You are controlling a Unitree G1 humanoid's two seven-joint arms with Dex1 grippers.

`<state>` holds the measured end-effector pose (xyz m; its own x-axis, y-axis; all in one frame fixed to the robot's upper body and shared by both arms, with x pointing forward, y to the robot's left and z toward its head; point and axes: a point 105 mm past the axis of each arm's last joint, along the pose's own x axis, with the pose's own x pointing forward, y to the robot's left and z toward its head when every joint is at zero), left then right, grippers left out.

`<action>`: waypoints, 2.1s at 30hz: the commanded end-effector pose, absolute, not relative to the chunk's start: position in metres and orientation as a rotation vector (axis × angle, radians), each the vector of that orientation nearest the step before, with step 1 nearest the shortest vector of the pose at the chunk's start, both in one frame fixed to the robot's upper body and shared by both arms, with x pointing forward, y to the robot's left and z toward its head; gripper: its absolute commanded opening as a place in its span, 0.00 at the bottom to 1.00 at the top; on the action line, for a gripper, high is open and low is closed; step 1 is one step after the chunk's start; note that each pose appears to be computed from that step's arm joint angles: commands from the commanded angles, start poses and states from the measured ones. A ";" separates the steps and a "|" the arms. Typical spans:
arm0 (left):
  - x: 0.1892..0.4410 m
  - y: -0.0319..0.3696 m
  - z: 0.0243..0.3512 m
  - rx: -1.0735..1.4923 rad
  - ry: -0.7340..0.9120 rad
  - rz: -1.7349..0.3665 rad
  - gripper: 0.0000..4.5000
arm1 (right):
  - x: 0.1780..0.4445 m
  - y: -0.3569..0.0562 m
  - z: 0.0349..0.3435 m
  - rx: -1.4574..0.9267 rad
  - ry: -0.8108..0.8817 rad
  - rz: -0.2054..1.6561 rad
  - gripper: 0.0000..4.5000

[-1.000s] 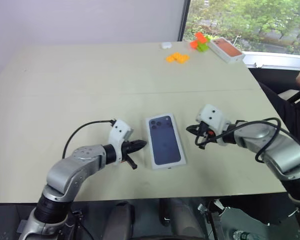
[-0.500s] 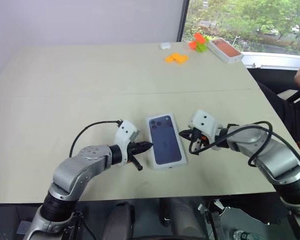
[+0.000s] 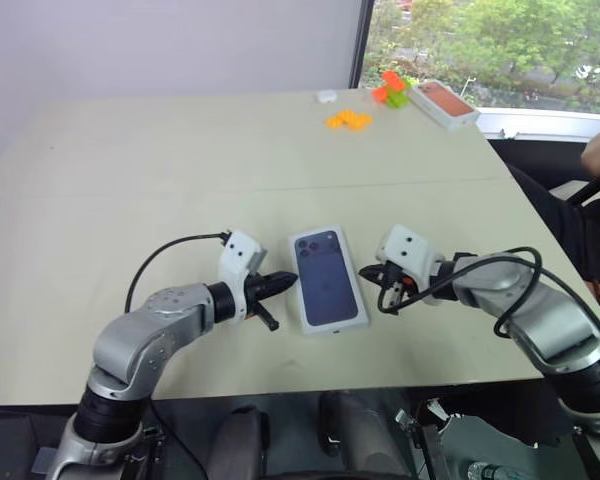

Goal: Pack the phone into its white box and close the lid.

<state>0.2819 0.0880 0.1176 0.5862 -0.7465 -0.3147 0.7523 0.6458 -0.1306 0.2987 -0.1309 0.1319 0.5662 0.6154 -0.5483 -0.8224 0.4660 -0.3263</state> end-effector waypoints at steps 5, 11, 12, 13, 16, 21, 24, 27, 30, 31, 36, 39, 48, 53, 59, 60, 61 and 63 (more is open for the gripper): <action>0.285 0.088 0.109 0.098 0.377 -0.868 0.00 | 0.299 -0.127 0.145 -0.627 0.316 0.908 0.01; 0.286 0.071 0.108 0.078 0.362 -0.906 0.00 | 0.299 -0.126 0.143 -0.631 0.320 0.910 0.01; 0.286 0.069 0.109 0.073 0.359 -0.909 0.00 | 0.299 -0.126 0.143 -0.631 0.321 0.910 0.01; 0.286 0.069 0.109 0.071 0.357 -0.910 0.00 | 0.299 -0.126 0.144 -0.630 0.321 0.909 0.01; 0.285 0.064 0.112 0.031 0.342 -0.924 0.00 | 0.298 -0.126 0.143 -0.631 0.323 0.911 0.01; 0.283 0.060 0.117 -0.005 0.323 -0.937 0.00 | 0.298 -0.126 0.143 -0.634 0.325 0.914 0.01; 0.283 0.059 0.122 -0.029 0.307 -0.941 0.00 | 0.297 -0.127 0.142 -0.636 0.328 0.916 0.01; 0.283 0.057 0.125 -0.052 0.295 -0.944 0.00 | 0.297 -0.127 0.142 -0.636 0.331 0.916 0.01; 0.281 0.055 0.124 -0.055 0.297 -0.951 0.00 | 0.299 -0.129 0.141 -0.636 0.331 0.907 0.01; 0.281 0.055 0.124 -0.054 0.298 -0.953 0.00 | 0.300 -0.129 0.141 -0.636 0.331 0.905 0.01; 0.286 0.071 0.123 -0.052 0.308 -0.888 0.00 | 0.300 -0.131 0.142 -0.639 0.328 0.899 0.01; 0.289 0.080 0.115 0.017 0.352 -0.857 0.00 | 0.300 -0.130 0.142 -0.639 0.327 0.898 0.01; 0.291 0.068 0.100 0.104 0.402 -0.872 0.00 | 0.301 -0.127 0.141 -0.636 0.324 0.902 0.01; 0.292 0.055 0.103 0.081 0.380 -0.894 0.00 | 0.301 -0.127 0.140 -0.634 0.327 0.900 0.01; 0.290 0.051 0.120 -0.025 0.323 -0.918 0.00 | 0.302 -0.129 0.138 -0.633 0.331 0.892 0.01; 0.290 0.051 0.120 -0.028 0.322 -0.919 0.00 | 0.302 -0.129 0.138 -0.633 0.332 0.892 0.01; 0.290 0.050 0.120 -0.029 0.321 -0.921 0.00 | 0.302 -0.130 0.138 -0.633 0.333 0.892 0.01; 0.290 0.049 0.121 -0.039 0.317 -0.921 0.00 | 0.302 -0.130 0.138 -0.632 0.333 0.891 0.01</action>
